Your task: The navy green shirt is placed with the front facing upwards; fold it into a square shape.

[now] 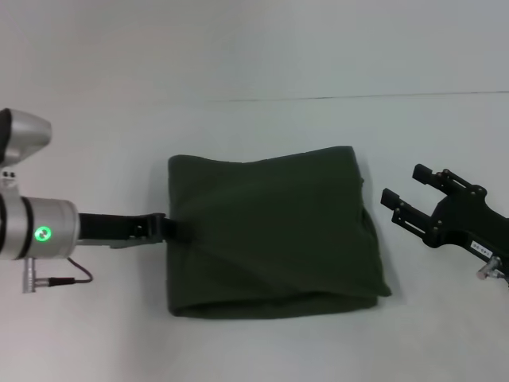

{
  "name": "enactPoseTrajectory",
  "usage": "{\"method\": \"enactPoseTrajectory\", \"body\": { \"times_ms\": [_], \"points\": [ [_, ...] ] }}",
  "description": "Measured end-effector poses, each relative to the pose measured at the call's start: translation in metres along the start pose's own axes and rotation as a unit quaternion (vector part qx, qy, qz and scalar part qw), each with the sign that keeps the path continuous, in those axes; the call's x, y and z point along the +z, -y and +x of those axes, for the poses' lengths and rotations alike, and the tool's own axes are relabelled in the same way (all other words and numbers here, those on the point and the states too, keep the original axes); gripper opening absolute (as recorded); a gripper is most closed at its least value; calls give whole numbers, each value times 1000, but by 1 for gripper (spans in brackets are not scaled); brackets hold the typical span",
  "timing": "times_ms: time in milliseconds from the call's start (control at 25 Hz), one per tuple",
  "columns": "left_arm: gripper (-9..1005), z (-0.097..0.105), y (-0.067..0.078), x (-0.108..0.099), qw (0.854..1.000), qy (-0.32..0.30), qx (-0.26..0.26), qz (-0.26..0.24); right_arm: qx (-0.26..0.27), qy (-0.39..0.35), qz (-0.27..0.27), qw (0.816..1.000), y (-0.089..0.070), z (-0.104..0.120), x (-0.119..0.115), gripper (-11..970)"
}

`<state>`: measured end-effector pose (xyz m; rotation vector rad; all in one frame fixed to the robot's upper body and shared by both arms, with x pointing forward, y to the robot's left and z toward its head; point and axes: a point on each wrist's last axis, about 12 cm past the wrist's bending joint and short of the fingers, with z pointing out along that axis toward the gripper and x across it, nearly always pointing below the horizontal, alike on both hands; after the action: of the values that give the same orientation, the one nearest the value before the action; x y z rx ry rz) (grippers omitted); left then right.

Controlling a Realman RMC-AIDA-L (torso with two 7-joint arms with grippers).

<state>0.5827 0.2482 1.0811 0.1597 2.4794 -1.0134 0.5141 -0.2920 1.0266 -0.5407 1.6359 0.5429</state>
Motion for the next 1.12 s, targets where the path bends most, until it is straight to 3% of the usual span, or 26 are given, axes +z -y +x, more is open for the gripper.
{"method": "enactPoseTrajectory", "body": {
  "times_ms": [440, 1120],
  "points": [
    [157, -2, -24, -28, 999, 20, 10, -34, 3, -4, -6, 1000, -1, -3, 14, 748],
    [244, -9, -29, -40, 997, 38, 48, -40, -3, -7, -23, 1000, -4, -8, 29, 747]
  ]
}}
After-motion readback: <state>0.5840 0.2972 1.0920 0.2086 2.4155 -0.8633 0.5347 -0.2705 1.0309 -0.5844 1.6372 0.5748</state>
